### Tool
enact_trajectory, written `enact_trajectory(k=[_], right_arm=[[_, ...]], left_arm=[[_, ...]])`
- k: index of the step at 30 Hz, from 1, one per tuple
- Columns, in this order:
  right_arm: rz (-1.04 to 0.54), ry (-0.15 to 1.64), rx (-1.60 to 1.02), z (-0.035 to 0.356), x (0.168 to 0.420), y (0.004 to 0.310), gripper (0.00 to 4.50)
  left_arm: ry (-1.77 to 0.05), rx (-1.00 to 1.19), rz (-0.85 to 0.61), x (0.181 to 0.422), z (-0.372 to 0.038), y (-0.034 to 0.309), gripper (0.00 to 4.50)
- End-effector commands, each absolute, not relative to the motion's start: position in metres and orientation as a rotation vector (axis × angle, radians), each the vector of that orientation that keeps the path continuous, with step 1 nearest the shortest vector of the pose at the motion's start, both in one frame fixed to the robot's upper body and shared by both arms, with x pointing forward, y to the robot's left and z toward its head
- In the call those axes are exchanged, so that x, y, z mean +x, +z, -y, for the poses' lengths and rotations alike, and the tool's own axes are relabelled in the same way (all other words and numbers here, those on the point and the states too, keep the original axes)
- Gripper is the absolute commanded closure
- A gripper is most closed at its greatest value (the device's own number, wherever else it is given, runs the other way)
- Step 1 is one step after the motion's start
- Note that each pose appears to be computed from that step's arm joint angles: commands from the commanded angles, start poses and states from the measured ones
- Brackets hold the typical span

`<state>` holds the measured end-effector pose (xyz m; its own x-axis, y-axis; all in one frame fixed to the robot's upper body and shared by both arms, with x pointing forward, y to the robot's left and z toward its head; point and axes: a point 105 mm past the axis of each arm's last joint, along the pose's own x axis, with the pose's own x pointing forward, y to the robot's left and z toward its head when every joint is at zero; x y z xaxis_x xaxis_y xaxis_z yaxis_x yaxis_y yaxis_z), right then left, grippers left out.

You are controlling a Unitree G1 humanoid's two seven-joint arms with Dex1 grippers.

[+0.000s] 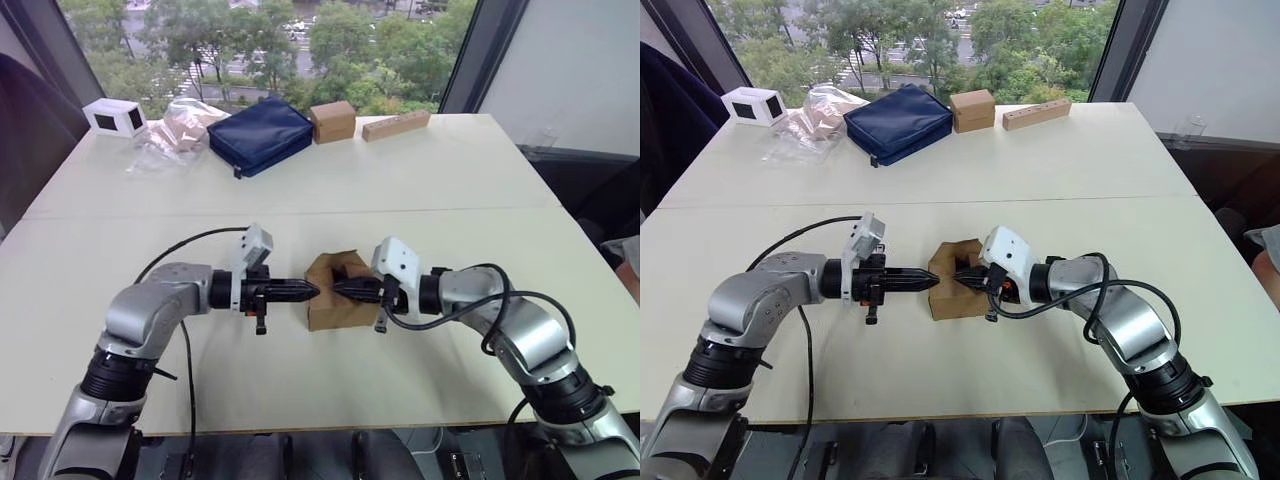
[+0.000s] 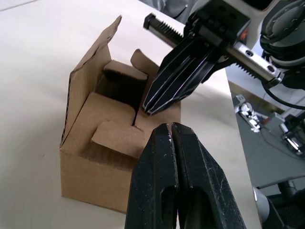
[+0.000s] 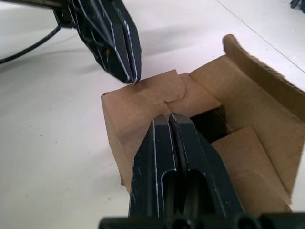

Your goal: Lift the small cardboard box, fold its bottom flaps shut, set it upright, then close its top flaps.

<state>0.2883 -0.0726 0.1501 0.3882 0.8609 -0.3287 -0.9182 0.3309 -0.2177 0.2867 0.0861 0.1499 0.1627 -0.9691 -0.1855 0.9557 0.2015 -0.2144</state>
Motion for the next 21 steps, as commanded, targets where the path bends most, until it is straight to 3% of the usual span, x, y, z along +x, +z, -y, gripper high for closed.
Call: enact_trajectory(k=[1,12,17,21], right_arm=[[-0.081,1.166,-0.402,0.071,0.286,0.171,4.5],[0.116,1.149,-0.183,0.083,0.299,0.238,4.5],[0.035,0.992,-0.411,0.083,0.333,0.213,4.5],[-0.016,1.002,-0.49,0.078,0.337,0.193,4.5]], left_arm=[[-1.403,-0.028,-0.297,0.284,-0.083,0.15,4.45],[-1.418,0.005,-0.319,0.284,-0.083,0.141,4.45],[-1.417,0.003,-0.31,0.283,-0.082,0.142,4.45],[-1.413,0.003,-0.309,0.282,-0.083,0.141,4.45]])
